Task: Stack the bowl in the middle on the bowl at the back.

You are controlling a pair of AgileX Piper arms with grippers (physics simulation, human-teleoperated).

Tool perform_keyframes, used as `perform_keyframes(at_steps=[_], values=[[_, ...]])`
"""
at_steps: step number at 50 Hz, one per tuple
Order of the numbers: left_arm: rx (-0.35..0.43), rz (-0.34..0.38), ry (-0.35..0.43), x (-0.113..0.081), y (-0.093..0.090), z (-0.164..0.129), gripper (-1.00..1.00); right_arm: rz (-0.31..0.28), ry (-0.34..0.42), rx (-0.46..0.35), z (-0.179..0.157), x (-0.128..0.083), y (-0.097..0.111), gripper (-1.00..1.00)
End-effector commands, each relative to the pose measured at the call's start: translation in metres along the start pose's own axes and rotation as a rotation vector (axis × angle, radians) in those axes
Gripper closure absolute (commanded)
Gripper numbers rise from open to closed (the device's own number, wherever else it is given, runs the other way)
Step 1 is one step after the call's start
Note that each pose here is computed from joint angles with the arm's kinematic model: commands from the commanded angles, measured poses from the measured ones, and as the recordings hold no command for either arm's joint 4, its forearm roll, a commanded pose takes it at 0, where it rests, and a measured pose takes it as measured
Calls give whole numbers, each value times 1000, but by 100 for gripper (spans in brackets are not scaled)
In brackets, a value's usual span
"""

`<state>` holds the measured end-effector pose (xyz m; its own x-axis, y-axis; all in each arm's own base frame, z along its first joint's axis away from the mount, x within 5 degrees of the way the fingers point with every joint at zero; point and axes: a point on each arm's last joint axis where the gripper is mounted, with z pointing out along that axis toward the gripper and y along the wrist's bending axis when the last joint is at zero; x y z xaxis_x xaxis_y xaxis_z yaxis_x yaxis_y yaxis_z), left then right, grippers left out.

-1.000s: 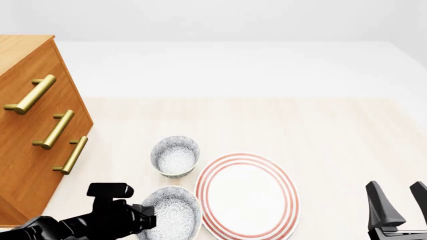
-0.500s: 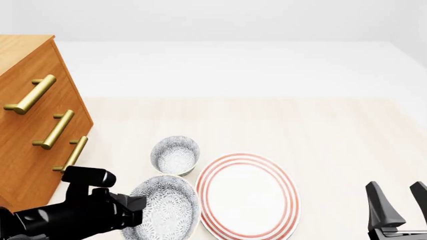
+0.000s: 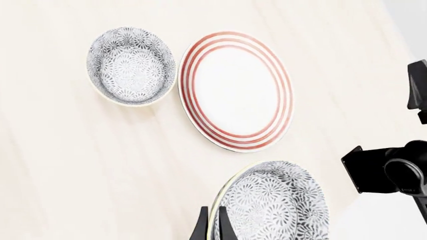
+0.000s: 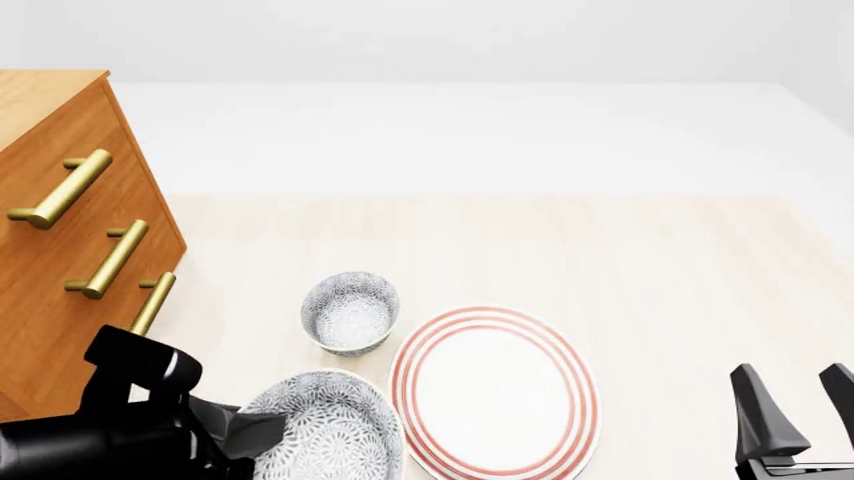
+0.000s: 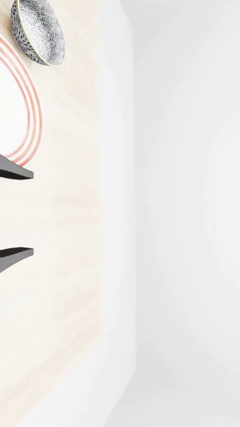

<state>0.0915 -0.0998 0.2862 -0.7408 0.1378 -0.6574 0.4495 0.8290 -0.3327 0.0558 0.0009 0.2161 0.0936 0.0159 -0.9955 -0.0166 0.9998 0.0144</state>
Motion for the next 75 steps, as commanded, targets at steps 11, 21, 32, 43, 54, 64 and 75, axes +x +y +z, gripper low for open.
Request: perform_keyframes(at_steps=[11,21,32,43,54,64,75], values=[[40,50,61,12,-6,-9,100,-2,-1,-2,0,0,0,-100],[52,50,100,26,-4,-5,100,-3,-1,-2,0,0,0,-100],[40,51,138,40,3,1,100,-1,0,-2,0,0,0,-100],[-4,66,162,52,15,5,100,-1,0,-2,0,-1,0,-100],[-16,63,181,61,20,11,100,0,1,-2,0,0,0,-100],[-2,59,191,65,18,20,-100,2,1,-2,0,0,0,-100],[-8,53,188,66,20,19,-100,3,1,-4,0,0,0,-100]])
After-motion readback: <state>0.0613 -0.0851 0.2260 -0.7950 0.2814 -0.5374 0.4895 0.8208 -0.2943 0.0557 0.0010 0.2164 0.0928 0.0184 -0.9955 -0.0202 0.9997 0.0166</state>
